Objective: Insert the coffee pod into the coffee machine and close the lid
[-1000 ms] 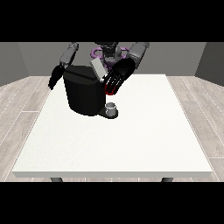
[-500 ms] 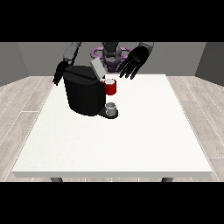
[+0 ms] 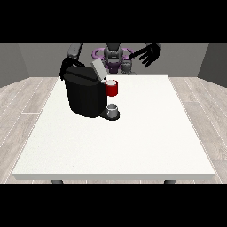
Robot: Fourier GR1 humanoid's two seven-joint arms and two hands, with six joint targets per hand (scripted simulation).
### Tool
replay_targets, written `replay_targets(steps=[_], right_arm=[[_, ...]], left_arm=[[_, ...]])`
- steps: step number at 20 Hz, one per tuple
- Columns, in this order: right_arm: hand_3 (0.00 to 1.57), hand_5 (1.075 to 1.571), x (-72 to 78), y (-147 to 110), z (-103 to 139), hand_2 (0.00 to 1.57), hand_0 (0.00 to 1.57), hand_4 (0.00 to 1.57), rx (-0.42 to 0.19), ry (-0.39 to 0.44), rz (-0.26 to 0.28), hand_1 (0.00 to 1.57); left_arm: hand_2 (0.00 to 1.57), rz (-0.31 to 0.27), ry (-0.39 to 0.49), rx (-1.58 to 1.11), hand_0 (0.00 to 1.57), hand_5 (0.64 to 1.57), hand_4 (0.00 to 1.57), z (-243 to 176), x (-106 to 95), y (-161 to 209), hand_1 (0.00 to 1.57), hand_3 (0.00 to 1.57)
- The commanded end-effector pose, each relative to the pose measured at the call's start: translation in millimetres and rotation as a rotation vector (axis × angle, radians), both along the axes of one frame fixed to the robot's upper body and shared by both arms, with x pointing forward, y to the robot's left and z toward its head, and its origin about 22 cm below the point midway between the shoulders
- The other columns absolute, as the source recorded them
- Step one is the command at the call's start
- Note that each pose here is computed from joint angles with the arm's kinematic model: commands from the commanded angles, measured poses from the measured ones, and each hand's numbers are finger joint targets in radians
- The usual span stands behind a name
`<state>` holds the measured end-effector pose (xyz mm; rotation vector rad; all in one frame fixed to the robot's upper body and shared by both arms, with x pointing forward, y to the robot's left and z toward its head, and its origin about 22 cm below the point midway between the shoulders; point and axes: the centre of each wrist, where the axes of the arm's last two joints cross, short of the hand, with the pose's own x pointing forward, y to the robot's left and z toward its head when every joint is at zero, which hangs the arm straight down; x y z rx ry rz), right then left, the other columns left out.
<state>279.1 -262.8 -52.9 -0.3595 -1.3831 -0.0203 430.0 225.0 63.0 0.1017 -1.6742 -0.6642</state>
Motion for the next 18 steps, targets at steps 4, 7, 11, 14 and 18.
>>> replay_targets(steps=[4,7,11,14,18], right_arm=[[0.00,1.571,-11.0,0,5,0.00,0.00,0.00,0.071,-0.011,0.088,0.00],[0.00,1.571,-5.4,5,17,0.00,0.00,0.00,0.096,-0.017,0.158,0.00],[0.00,1.571,24.0,22,62,0.00,0.00,0.20,0.050,-0.081,0.253,0.00],[0.00,1.571,18.5,0,54,0.00,0.00,0.25,-0.006,-0.098,0.265,0.00],[0.00,1.571,34.4,8,64,0.00,0.00,0.00,0.014,-0.080,0.192,0.00]], left_arm=[[0.00,0.083,0.276,-0.251,0.00,1.571,0.42,-115,-66,1,0.00,0.00],[0.00,0.096,0.364,-0.260,0.00,1.571,0.32,-143,-92,3,0.00,0.00],[0.00,0.127,0.376,-0.272,0.00,1.571,0.42,-131,-84,8,0.00,0.00],[0.00,0.097,0.346,-0.304,0.00,1.571,0.39,-135,-95,3,0.00,0.00],[0.00,0.084,0.335,-0.326,0.00,1.571,0.46,-116,-90,1,0.00,0.00]])
